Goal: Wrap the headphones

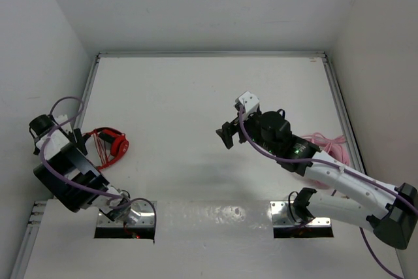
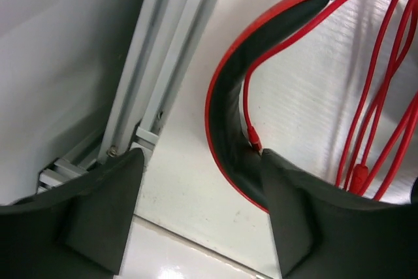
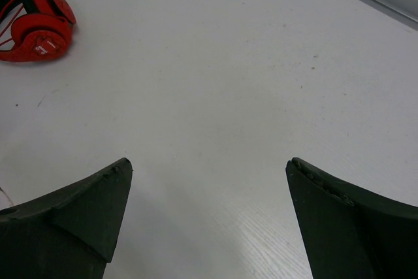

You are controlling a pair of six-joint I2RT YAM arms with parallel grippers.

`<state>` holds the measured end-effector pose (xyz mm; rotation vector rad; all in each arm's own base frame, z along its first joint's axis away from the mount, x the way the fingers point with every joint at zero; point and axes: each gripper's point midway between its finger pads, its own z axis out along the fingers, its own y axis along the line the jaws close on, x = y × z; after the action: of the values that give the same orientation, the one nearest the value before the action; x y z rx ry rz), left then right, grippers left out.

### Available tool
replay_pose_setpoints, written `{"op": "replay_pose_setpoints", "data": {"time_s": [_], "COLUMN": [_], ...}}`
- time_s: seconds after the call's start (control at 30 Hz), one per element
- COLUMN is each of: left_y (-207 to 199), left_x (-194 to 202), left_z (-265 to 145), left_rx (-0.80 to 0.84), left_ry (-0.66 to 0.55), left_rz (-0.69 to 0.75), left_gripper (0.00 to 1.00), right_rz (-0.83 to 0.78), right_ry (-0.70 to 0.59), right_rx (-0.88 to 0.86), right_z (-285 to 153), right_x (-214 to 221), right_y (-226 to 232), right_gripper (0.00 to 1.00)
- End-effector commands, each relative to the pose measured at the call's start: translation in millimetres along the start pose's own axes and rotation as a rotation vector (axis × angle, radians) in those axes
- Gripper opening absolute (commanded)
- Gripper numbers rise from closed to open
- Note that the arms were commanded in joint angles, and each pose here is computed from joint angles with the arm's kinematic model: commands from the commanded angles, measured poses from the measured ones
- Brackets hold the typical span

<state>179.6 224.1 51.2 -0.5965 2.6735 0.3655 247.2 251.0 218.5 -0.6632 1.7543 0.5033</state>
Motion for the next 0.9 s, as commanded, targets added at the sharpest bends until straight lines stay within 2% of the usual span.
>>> {"op": "replay_pose_setpoints", "data": {"time_s": [0.0,0.03,0.13,0.2,0.23,0.33,0.4,0.43,0.5,0.53,0.6,0.77,0.87], "left_y": [6.5,5.0,-1.8,-6.2,-3.1,-0.5,1.2,1.5,10.1,13.2,27.0,40.0,37.4], "left_x": [-17.9,-22.7,-40.5,-46.9,-56.7,-79.6,-95.5,-100.3,-126.9,-131.3,-156.0,-186.7,-206.6], "left_z": [-11.4,-12.7,-21.4,-27.1,-33.0,-51.1,-61.5,-67.1,-84.8,-90.5,-109.8,-143.9,-172.4], "left_rx": [-0.006,0.005,0.060,0.092,0.090,0.106,0.118,0.122,0.090,0.074,0.006,-0.109,-0.148], "left_ry": [-0.055,-0.070,-0.117,-0.128,-0.151,-0.197,-0.232,-0.235,-0.280,-0.277,-0.312,-0.320,-0.355], "left_rz": [0.010,0.007,-0.014,-0.022,-0.023,-0.031,-0.028,-0.024,0.009,0.017,0.046,0.096,0.139], "left_gripper": [0.64,0.55,0.51,0.52,0.58,0.65,0.66,0.67,0.68,0.69,0.71,0.75,0.78], "right_rz": [-0.013,-0.015,-0.014,-0.009,-0.007,0.019,0.044,0.030,0.019,0.004,0.062,0.281,0.408], "right_ry": [-0.061,-0.058,-0.049,-0.044,-0.047,-0.049,-0.037,0.038,0.110,0.202,0.274,0.336,0.406], "right_rx": [-0.013,-0.014,-0.015,-0.017,-0.014,0.031,0.117,0.182,0.392,0.458,0.583,0.854,0.906], "right_z": [-1.6,-1.4,-1.9,-1.9,-2.4,-5.8,-9.6,-14.2,-24.5,-35.2,-54.3,-102.0,-120.8], "right_x": [-21.7,-20.2,-18.7,-16.7,-17.3,-17.4,-21.4,-6.7,-3.3,13.9,24.4,42.0,60.8], "right_y": [3.1,3.2,3.5,4.2,3.4,-4.0,-18.5,-30.5,-70.8,-85.5,-116.8,-179.1,-194.1], "right_gripper": [0.99,0.99,0.99,0.99,0.99,0.99,0.99,0.99,0.99,0.99,0.99,0.99,0.99]}}
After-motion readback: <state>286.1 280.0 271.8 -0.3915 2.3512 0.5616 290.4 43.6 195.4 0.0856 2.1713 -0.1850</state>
